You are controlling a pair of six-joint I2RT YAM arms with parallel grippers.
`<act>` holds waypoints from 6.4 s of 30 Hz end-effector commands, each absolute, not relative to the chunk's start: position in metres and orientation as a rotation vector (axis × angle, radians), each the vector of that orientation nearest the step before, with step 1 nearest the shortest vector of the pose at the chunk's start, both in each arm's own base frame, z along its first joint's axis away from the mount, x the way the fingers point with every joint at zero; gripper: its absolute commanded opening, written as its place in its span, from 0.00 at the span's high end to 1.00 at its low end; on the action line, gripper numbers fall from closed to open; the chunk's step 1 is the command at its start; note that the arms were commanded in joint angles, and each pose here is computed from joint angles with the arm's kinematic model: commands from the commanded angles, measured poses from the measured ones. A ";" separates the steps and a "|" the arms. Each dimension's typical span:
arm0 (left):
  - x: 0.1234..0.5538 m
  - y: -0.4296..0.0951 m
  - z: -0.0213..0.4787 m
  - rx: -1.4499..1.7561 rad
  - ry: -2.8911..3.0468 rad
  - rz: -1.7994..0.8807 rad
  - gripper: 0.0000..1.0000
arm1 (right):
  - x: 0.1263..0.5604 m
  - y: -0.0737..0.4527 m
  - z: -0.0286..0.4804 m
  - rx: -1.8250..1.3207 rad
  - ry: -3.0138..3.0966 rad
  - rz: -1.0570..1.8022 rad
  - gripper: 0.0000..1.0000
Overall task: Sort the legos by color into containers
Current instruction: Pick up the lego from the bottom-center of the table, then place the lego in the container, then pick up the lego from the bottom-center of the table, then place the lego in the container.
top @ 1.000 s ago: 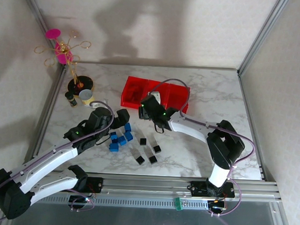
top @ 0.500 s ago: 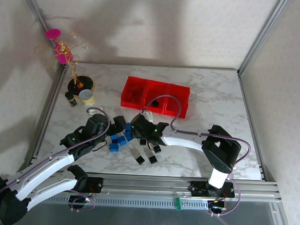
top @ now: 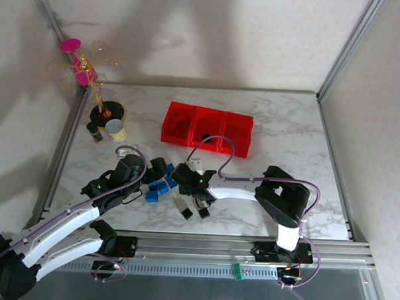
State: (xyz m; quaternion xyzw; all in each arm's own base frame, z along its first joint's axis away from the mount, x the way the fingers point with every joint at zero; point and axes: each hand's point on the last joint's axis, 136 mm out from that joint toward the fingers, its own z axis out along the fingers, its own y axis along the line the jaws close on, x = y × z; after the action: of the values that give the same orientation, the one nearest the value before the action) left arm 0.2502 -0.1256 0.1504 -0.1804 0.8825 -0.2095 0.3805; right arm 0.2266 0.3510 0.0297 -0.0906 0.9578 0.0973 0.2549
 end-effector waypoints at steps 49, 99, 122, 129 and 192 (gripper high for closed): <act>0.311 -0.156 0.198 -0.417 2.158 -0.523 0.00 | 0.454 0.306 0.131 -0.050 2.244 0.107 0.70; 0.238 -0.179 0.161 -0.342 2.272 -0.727 0.00 | 0.231 0.268 0.071 -0.198 2.578 0.270 0.18; 0.235 -0.173 0.145 -0.378 2.287 -0.687 0.00 | 0.180 0.271 0.018 -0.275 2.694 0.188 0.46; 0.235 -0.172 0.146 -0.378 2.286 -0.683 0.00 | 0.181 0.269 0.022 -0.270 2.683 0.174 0.63; 0.307 -0.162 0.206 -0.396 2.166 -0.586 0.00 | 0.438 0.317 0.165 -0.197 2.209 0.220 0.33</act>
State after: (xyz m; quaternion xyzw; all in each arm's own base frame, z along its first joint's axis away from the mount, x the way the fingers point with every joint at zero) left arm 0.3094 -0.1641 0.1904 -0.1593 0.8701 -0.2206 0.4109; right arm 0.4642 0.2979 0.1336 -0.0554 0.9016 0.0510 0.4259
